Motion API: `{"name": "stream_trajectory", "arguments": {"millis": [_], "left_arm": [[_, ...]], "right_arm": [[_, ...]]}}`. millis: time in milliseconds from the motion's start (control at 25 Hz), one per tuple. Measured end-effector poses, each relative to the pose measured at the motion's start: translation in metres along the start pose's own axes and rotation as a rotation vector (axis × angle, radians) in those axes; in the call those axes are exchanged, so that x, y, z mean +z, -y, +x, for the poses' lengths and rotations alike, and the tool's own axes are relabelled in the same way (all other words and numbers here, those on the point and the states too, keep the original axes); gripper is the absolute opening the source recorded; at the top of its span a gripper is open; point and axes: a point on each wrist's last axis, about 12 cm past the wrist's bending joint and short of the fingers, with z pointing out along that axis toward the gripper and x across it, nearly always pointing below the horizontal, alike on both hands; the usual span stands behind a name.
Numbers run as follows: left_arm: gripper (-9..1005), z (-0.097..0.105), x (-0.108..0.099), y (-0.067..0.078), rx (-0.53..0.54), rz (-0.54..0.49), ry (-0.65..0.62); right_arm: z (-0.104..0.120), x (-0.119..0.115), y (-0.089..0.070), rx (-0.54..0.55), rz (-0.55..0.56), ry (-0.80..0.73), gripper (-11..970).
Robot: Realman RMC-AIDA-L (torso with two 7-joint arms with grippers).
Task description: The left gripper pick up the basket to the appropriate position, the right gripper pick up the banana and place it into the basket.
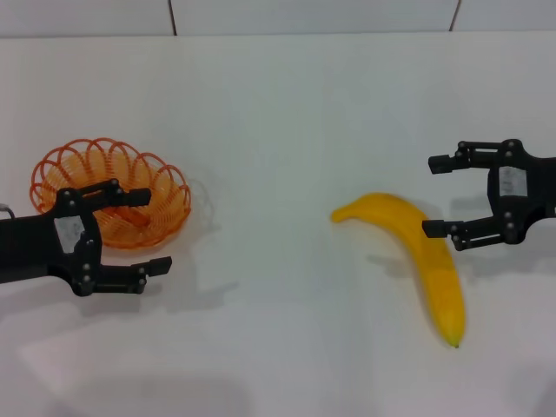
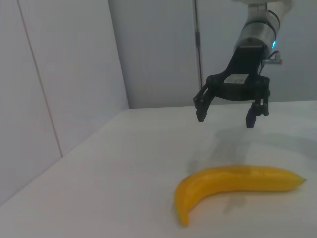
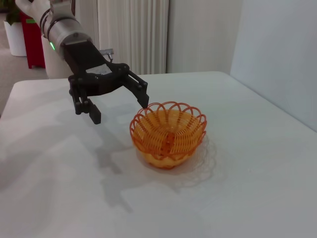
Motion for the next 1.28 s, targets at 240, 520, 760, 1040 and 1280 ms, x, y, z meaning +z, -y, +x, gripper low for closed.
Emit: {"name": "stream_trajectory", "arguments": {"millis": [240,520,760,1040,1280], "left_arm": [[921,-0.001,0.000,-0.001,0.003,0.001,0.002],[920,0.000,0.000,0.000,-0.001,0.000,0.002],[920,-0.003,-0.007,-0.006,-0.077,-0.041,0.010],[921,-0.026,-0.032,-0.032,-0.264,-0.164,-0.033],[920,-0.042,-0.058,-0.057,-0.471,-0.307,-0.105]], "right_arm": [[0.000,0.001,0.000,0.000,-0.001,0.001,879],[0.000,0.003,-0.001,-0.008,-0.003,0.006,880],[0.001,0.002,-0.001,-0.002,0.000,0.005,880],[0.002,0.003,-0.002,0.005,-0.001,0.004,879],[0.002,0.003,-0.001,0.002,0.003,0.003,879]]}}
